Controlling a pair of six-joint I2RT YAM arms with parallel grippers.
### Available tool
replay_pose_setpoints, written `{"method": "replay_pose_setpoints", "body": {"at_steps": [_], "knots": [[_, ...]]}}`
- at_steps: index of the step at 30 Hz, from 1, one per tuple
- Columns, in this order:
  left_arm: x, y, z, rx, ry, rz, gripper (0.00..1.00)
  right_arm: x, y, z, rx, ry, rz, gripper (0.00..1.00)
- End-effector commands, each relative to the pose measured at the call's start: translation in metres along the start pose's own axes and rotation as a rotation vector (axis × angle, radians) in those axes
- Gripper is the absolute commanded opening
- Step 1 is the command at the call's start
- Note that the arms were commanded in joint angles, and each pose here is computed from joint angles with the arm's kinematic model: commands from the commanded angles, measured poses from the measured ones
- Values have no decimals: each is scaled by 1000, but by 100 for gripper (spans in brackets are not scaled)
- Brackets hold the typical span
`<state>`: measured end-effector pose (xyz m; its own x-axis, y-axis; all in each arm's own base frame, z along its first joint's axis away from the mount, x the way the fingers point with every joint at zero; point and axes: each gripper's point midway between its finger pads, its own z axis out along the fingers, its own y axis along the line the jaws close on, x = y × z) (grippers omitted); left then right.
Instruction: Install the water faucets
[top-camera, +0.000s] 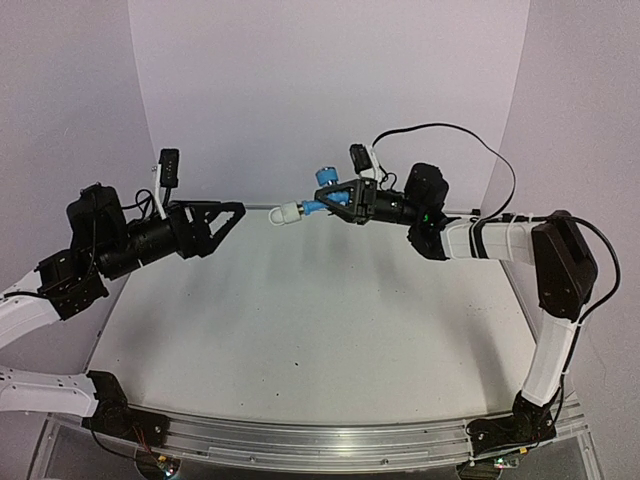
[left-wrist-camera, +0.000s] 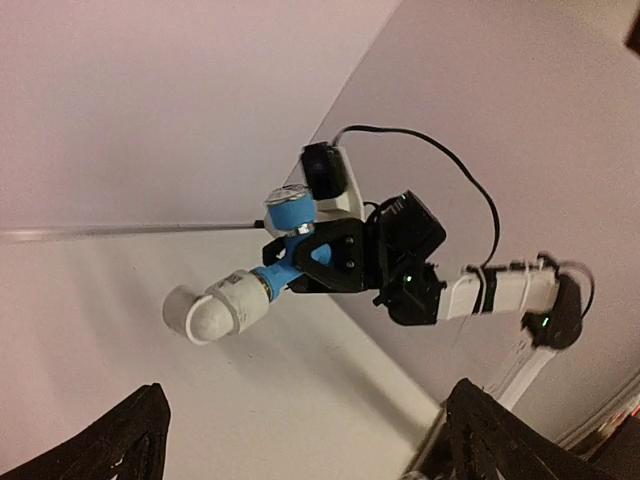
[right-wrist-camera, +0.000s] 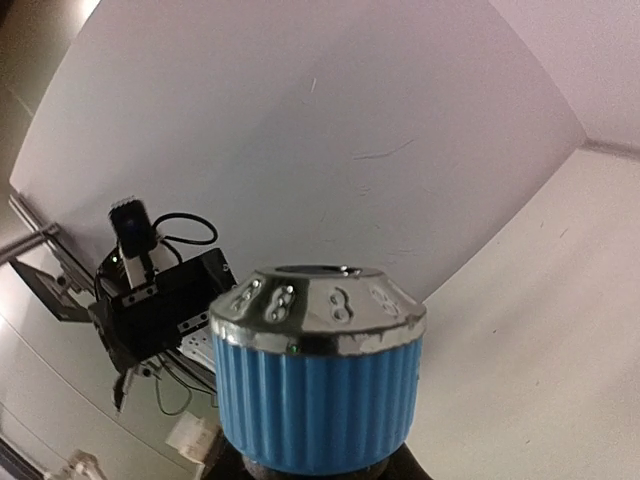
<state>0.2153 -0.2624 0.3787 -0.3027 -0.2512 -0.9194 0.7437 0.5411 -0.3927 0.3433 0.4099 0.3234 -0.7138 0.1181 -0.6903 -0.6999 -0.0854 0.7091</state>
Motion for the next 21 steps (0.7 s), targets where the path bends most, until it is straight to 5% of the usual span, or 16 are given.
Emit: {"method": "replay_pose_setpoints", "body": {"at_steps": [1,6,11,21], "knots": [[23,28,5,-75,-10,-764,100,-2,76,-7,-173,11,-587,0],[11,8,22,236,15,-1036,100,-6,89,-6,-208,-23,-728,0],[23,10,35,313,57,-1203,100,-3,103,2,-262,-37,-761,0],[16,-3,51,443,72,-1143,99,19,111,21,-326,-13,-738,0]]}}
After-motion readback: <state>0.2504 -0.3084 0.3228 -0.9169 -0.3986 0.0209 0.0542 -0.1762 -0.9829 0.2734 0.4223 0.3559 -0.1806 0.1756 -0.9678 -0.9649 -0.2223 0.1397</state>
